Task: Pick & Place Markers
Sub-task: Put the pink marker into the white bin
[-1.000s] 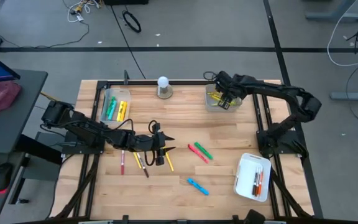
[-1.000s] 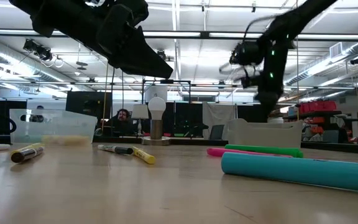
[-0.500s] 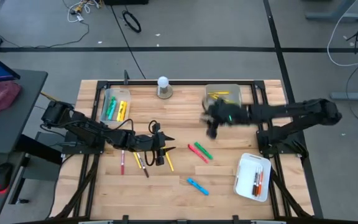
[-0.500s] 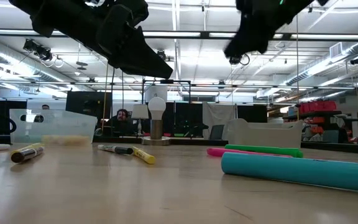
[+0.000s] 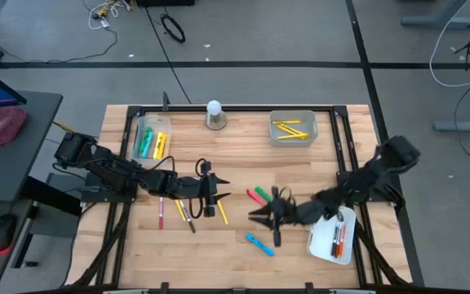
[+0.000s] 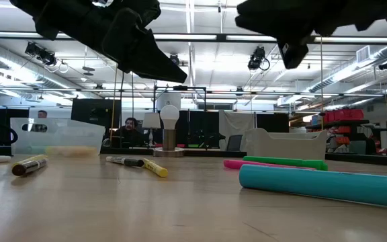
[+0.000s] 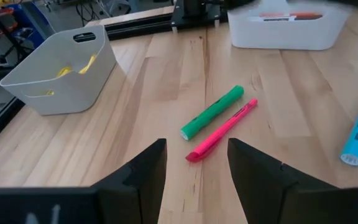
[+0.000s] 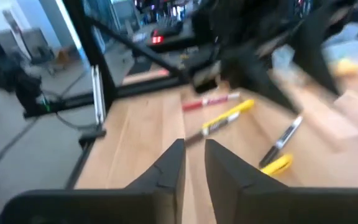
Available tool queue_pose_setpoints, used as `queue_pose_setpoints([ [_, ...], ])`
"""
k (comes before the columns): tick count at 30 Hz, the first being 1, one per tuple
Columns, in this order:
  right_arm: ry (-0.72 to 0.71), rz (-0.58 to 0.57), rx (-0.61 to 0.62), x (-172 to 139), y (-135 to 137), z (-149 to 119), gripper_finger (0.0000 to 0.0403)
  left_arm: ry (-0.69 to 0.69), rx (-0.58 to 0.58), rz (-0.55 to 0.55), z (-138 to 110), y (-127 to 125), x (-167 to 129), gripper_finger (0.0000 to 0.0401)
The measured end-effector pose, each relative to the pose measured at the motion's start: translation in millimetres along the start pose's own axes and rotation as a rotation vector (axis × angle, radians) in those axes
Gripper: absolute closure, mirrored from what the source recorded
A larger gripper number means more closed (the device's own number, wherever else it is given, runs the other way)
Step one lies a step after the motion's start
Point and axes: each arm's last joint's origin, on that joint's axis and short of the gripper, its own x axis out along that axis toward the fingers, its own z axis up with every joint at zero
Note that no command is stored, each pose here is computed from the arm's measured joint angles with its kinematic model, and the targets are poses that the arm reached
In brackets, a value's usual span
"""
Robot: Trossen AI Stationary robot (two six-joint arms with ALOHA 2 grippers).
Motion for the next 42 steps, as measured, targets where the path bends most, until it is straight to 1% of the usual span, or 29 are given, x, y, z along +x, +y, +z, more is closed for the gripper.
queue_pose_setpoints([
  [2,0.034,-0.002,-0.017,9,7,-12,0.0349,-0.011,-0.005,0.0,1,0,0,0.0224],
  [5,0.084,0.008,-0.052,21,11,-27,0.0361,-0.017,-0.008,0.001,2,0,0,0.0224],
  [7,0.1,0.016,-0.062,27,11,-33,0.0366,-0.017,-0.014,-0.002,2,-1,0,0.0224],
  [11,0.11,-0.015,-0.061,34,3,-36,0.0368,0.004,0.002,-0.014,-1,-5,-2,0.0224],
  [12,0.106,-0.023,-0.054,36,1,-35,0.0366,0.012,0.0,-0.004,-1,-7,-3,0.0224],
  [14,0.1,-0.038,-0.029,38,-3,-33,0.0361,0.057,-0.023,0.073,-6,-7,-6,0.0224],
  [17,0.094,-0.052,-0.007,40,-8,-31,0.0348,0.168,-0.059,0.184,-15,-8,-18,0.0224],
  [20,0.1,-0.062,-0.012,41,-11,-31,0.0334,0.295,-0.164,0.228,-25,-8,-40,0.0224],
  [25,0.096,-0.071,-0.036,43,-14,-30,0.0319,0.538,-0.436,0.322,-46,-11,-86,0.0224],
  [29,0.095,-0.082,-0.034,44,-17,-29,0.0316,0.719,-0.608,0.364,-60,-23,-119,0.0224],
  [31,0.094,-0.086,-0.033,45,-19,-28,0.0316,0.741,-0.675,0.356,-64,-33,-129,0.0224],
  [36,0.092,-0.095,-0.032,46,-21,-28,0.032,0.726,-0.799,0.36,-71,-53,-142,0.0224],
  [42,0.092,-0.097,-0.041,46,-22,-27,0.0321,0.783,-0.848,0.427,-84,-65,-145,0.0206],
])
